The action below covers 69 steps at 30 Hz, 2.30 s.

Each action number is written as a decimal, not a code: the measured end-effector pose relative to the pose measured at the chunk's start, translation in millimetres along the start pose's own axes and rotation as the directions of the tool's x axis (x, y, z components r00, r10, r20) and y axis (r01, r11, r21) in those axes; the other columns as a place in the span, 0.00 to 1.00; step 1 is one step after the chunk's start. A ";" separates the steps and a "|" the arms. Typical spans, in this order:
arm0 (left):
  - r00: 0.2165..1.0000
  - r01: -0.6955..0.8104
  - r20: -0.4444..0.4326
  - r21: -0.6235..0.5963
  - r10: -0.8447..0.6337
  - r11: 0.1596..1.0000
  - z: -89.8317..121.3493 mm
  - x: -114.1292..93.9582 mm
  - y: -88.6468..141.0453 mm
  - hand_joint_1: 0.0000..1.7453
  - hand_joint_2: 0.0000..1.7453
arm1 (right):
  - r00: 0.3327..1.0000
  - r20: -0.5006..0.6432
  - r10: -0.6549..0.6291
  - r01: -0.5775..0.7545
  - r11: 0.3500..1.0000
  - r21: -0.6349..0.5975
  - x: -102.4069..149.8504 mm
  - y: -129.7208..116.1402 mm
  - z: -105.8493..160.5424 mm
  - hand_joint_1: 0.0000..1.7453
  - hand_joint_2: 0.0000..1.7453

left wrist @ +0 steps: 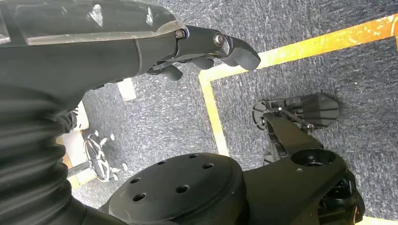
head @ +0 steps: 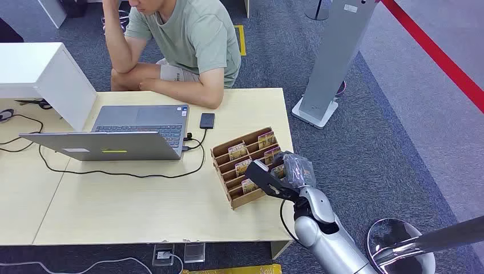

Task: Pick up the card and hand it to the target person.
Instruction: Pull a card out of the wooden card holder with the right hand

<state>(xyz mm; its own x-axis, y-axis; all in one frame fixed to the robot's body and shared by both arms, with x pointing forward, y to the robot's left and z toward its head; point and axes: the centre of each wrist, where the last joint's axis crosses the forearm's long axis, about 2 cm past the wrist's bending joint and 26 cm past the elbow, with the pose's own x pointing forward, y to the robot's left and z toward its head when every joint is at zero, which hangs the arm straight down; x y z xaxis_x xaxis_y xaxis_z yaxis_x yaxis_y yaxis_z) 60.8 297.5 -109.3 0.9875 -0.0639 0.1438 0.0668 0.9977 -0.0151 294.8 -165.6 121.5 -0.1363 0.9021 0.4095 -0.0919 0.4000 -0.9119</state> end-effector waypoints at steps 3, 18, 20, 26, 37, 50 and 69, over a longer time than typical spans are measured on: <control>1.000 0.000 -0.003 0.000 0.000 1.000 0.0 -0.1 0.0 0.00 1.00 | 1.000 -0.004 -0.001 0.001 1.000 0.002 -0.2 0.5 0.4 0.67 1.00; 1.000 -0.001 -0.008 0.001 0.001 1.000 0.0 -0.5 0.0 0.00 1.00 | 1.000 -0.016 -0.008 0.009 1.000 0.003 -0.4 0.7 0.5 0.71 1.00; 1.000 -0.001 -0.009 0.001 0.001 1.000 0.0 -0.5 0.0 0.00 1.00 | 1.000 -0.017 -0.009 0.009 1.000 0.004 -0.5 0.7 0.5 0.73 1.00; 1.000 -0.003 -0.010 0.001 0.003 1.000 0.0 -0.6 0.0 0.00 1.00 | 1.000 -0.016 -0.008 0.008 1.000 0.009 -0.4 0.7 0.4 0.76 1.00; 1.000 -0.011 -0.009 -0.001 0.011 1.000 0.0 -0.7 0.0 0.00 1.00 | 1.000 -0.013 -0.013 0.013 1.000 0.015 -0.1 0.4 0.0 0.92 1.00; 1.000 -0.023 0.010 -0.015 0.023 1.000 0.0 -1.4 -0.3 0.00 1.00 | 1.000 0.006 -0.024 0.024 1.000 0.007 0.3 -1.3 -1.4 0.95 1.00; 0.999 -0.028 0.025 -0.008 0.028 1.000 0.0 -3.2 -0.4 0.00 1.00 | 0.837 0.481 -0.260 0.391 0.900 -0.194 11.1 -37.1 8.7 0.95 1.00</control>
<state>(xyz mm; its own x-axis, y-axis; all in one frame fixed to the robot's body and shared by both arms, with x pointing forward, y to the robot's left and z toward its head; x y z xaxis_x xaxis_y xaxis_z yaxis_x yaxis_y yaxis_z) 57.7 297.3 -109.8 0.9852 -0.0352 0.1680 0.0403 0.9988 -0.0271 288.1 -171.9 160.1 -0.5644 0.5734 0.5938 0.0554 0.7441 -0.6658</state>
